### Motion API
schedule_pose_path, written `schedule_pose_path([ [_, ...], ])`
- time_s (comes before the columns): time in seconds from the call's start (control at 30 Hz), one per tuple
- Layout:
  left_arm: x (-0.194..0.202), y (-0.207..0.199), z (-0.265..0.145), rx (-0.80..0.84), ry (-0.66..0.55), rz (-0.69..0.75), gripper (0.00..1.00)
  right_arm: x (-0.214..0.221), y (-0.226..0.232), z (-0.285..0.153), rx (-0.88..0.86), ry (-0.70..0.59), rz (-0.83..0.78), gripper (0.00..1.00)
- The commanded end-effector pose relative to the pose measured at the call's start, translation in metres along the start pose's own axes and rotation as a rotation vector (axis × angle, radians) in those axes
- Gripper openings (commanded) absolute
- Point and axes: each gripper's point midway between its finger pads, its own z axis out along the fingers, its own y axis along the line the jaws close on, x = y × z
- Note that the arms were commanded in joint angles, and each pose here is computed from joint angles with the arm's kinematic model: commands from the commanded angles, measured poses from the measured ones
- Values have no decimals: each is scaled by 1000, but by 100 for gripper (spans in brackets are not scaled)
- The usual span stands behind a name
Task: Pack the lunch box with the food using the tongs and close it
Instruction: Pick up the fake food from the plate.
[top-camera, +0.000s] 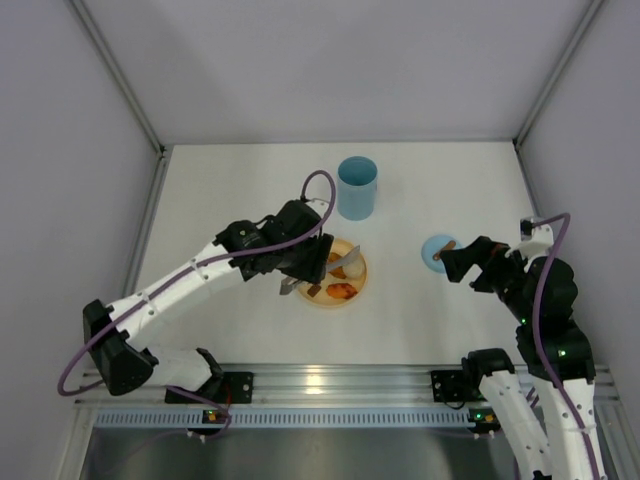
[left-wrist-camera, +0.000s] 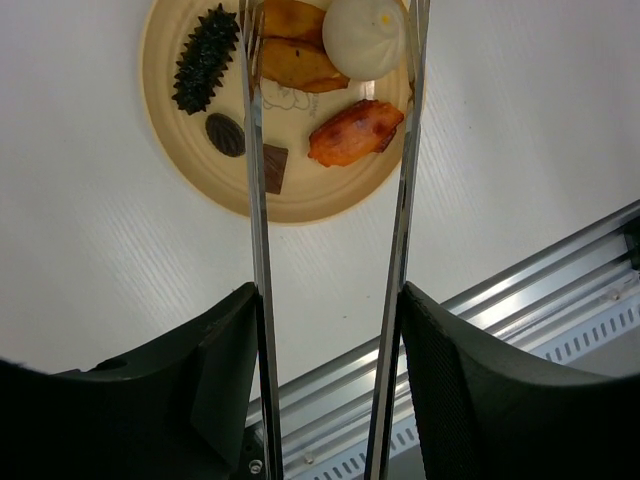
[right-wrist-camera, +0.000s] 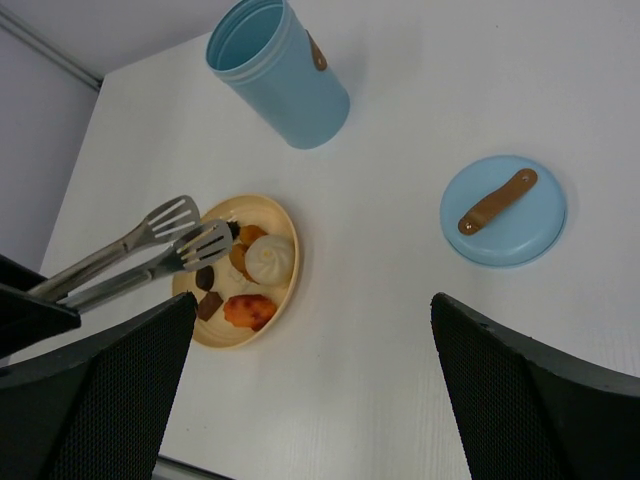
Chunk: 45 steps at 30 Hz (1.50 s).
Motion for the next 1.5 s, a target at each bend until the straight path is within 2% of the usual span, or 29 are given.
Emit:
schedule_pose_path([
  [0.0,-14,-20,-2,65,-91,-24,61,-12,3,-7,5,-26,-5,100],
  [0.2,-1,-30,19,53,-59,-10,60,-10,2,-8,8,-26,-5,99],
  [0.77,14,-22,55,-16,-5,12,59,-5,-1,-7,14,-18,-6,99],
  [1.47,25,-32,55,20,30,36,58,-4,-2,-7,18,-16,-4,99],
])
